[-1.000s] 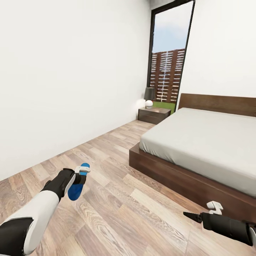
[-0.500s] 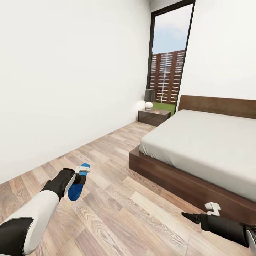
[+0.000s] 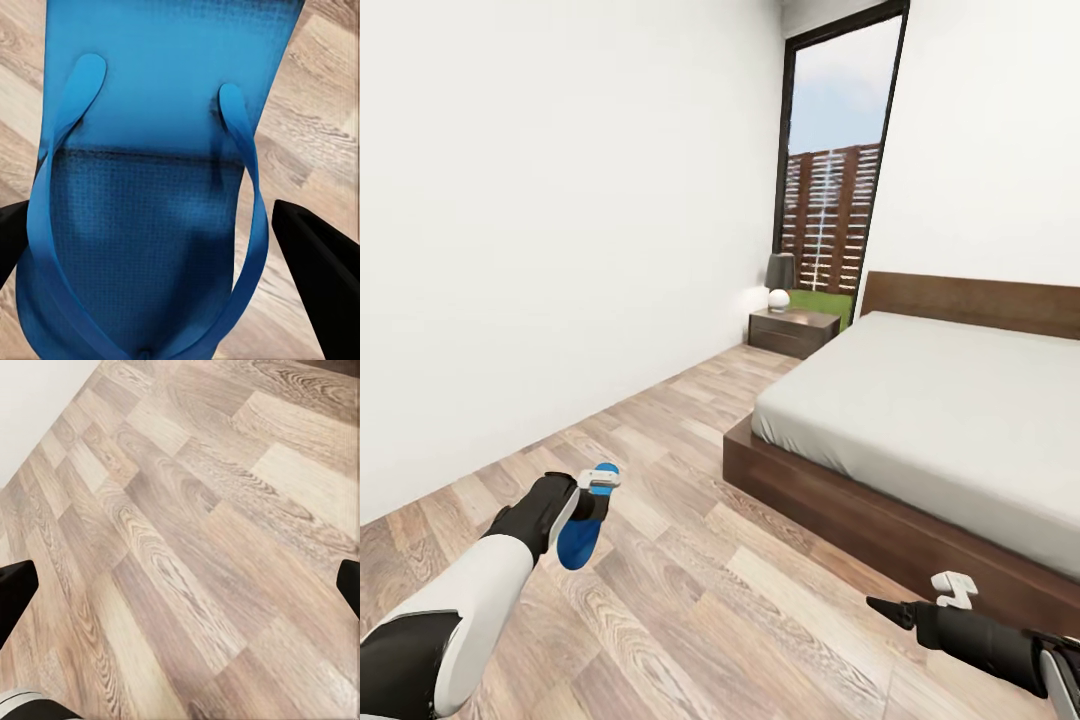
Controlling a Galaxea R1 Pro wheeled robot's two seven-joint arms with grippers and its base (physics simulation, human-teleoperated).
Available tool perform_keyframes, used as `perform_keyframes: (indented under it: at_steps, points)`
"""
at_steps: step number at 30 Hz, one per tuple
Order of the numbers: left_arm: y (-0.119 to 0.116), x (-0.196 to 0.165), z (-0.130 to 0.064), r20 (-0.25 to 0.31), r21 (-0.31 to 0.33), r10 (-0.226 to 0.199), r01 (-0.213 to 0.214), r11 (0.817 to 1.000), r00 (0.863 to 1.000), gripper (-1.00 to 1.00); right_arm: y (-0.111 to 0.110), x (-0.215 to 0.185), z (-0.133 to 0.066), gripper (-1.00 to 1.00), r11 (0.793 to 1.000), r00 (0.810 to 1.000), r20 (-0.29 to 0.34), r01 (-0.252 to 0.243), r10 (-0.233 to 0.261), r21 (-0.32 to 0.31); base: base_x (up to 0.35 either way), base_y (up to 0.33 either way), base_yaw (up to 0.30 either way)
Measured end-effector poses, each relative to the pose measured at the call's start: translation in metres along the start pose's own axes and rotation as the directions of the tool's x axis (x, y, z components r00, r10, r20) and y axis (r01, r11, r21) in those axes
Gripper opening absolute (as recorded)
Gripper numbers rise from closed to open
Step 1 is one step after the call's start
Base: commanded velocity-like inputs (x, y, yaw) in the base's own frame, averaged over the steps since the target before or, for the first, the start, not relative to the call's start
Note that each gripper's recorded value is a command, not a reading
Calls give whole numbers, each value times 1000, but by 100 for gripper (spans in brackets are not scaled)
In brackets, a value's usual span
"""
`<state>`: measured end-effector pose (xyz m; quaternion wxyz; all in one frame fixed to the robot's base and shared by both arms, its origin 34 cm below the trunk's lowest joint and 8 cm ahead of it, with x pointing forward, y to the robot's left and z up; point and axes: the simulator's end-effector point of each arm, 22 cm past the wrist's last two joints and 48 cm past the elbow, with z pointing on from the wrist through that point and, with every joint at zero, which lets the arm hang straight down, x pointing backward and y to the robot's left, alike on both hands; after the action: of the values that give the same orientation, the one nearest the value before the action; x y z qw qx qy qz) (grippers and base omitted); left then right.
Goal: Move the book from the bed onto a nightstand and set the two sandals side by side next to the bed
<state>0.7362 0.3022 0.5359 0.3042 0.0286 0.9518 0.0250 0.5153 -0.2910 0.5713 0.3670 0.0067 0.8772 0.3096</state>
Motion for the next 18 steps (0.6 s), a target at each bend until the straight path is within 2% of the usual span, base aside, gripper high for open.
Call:
perform_keyframes:
  at_steps: [11,18]
  points:
    - [-2,-16,-16,-13,4,0,0,1000,1000,-100,-4,-15,-3,100,996,1000,4,-20,20,92,0,0,0]
    - [0,-33,-29,-2,-1,2,-2,1000,1000,-100,2,-25,-6,100,993,999,7,-32,31,113,0,0,0]
